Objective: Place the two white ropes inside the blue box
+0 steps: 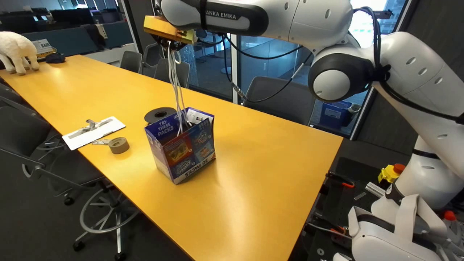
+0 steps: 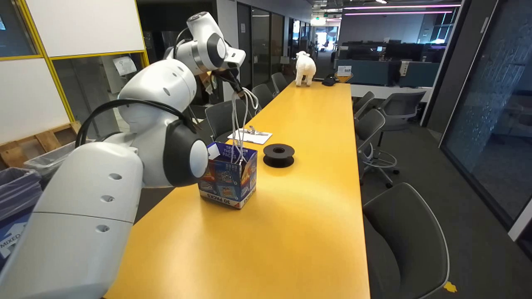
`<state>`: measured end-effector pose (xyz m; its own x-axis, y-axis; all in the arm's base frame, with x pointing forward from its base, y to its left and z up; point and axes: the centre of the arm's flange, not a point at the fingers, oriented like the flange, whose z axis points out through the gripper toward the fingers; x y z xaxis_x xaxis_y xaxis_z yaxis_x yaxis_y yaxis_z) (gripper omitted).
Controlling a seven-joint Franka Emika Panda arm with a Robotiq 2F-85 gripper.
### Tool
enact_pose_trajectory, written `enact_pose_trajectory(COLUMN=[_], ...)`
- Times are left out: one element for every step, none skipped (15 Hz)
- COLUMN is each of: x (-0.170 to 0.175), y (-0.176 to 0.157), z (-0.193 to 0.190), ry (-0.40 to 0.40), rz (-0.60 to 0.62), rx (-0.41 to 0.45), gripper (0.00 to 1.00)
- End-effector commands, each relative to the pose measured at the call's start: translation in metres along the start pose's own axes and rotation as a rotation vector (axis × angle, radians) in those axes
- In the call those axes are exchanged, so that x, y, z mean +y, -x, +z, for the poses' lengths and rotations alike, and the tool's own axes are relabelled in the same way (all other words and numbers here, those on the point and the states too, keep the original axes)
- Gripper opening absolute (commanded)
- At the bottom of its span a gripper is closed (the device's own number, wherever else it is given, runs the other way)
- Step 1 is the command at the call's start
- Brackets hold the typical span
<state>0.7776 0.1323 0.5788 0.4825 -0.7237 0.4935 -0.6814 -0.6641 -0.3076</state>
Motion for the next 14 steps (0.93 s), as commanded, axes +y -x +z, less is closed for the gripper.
enact_pose_trajectory(x=[0.051, 0.051, 0.051, 0.051, 0.051, 0.052, 0.053, 0.055, 0.057, 0.059, 0.061, 0.064, 0.067, 0.071], y=[0.05, 0.058, 0.067, 0.074, 0.08, 0.088, 0.094, 0.1, 0.106, 0.111, 0.115, 0.117, 0.119, 0.118], z=[-0.002, 0.002, 0.008, 0.013, 0.019, 0.026, 0.031, 0.038, 0.044, 0.051, 0.058, 0.066, 0.072, 0.083], ry=[0.001, 0.011, 0.02, 0.029, 0.036, 0.045, 0.053, 0.059, 0.063, 0.065, 0.067, 0.072, 0.072, 0.072], rz=[-0.059, -0.071, -0.088, -0.102, -0.113, -0.124, -0.134, -0.147, -0.155, -0.162, -0.167, -0.168, -0.168, -0.164], rx=[-0.069, -0.09, -0.121, -0.143, -0.173, -0.207, -0.232, -0.263, -0.295, -0.323, -0.351, -0.378, -0.401, -0.431], gripper=[0.05, 0.05, 0.05, 0.05, 0.05, 0.05, 0.05, 0.05, 0.05, 0.05, 0.05, 0.05, 0.05, 0.05])
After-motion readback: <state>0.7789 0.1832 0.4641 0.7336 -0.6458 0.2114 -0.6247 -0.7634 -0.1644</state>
